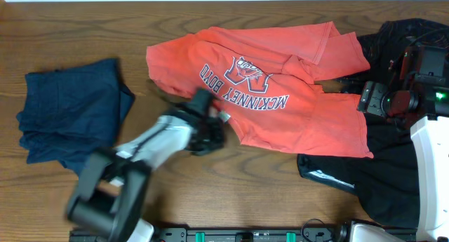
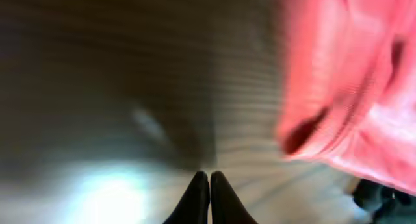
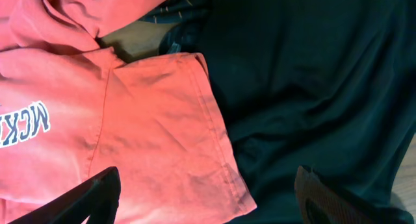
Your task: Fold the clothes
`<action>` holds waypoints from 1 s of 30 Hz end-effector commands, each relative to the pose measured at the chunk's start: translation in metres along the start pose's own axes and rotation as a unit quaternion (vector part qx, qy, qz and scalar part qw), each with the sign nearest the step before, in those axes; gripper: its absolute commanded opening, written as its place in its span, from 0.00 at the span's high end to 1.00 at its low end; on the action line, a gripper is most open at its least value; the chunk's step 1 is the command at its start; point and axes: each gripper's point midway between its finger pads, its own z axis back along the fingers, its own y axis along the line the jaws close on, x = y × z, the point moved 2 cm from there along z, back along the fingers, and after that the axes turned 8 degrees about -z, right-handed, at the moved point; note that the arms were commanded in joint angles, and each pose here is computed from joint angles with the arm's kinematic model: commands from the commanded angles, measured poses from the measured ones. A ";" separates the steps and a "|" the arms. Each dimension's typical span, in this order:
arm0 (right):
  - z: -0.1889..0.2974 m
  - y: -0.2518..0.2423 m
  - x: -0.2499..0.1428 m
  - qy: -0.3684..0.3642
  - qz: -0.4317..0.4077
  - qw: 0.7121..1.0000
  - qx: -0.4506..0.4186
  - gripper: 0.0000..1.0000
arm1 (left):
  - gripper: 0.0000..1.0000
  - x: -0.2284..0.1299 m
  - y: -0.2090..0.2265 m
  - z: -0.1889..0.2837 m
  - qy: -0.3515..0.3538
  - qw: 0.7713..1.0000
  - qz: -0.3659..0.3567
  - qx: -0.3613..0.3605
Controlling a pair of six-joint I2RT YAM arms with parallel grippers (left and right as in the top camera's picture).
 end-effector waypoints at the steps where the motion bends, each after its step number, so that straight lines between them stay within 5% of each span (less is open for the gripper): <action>1: -0.002 -0.004 0.002 0.001 0.005 1.000 -0.010 0.16 | 0.94 0.035 0.028 0.059 -0.102 0.994 -0.027 0.013; 5: -0.004 -0.004 0.001 0.004 0.005 1.000 -0.011 0.16 | 0.94 0.064 0.073 0.125 -0.208 0.976 0.065 0.005; 9: -0.004 -0.004 0.001 0.004 0.005 1.000 -0.011 0.16 | 0.92 0.060 0.061 0.138 -0.196 0.974 0.080 -0.084; 10: -0.004 -0.004 0.001 0.004 0.005 1.000 -0.011 0.16 | 0.83 0.056 0.059 0.133 -0.182 0.976 0.080 -0.083; 11: -0.004 -0.004 0.001 0.005 0.005 1.000 -0.011 0.16 | 0.60 0.050 0.054 0.125 -0.163 0.980 0.076 -0.081; 13: -0.004 -0.004 0.001 0.006 0.005 1.000 -0.011 0.16 | 0.45 0.043 0.044 0.112 -0.139 0.985 0.061 -0.080; 30: -0.004 -0.005 -0.003 0.015 0.006 1.000 -0.014 0.16 | 0.42 0.010 -0.071 -0.055 -0.016 0.992 -0.038 -0.123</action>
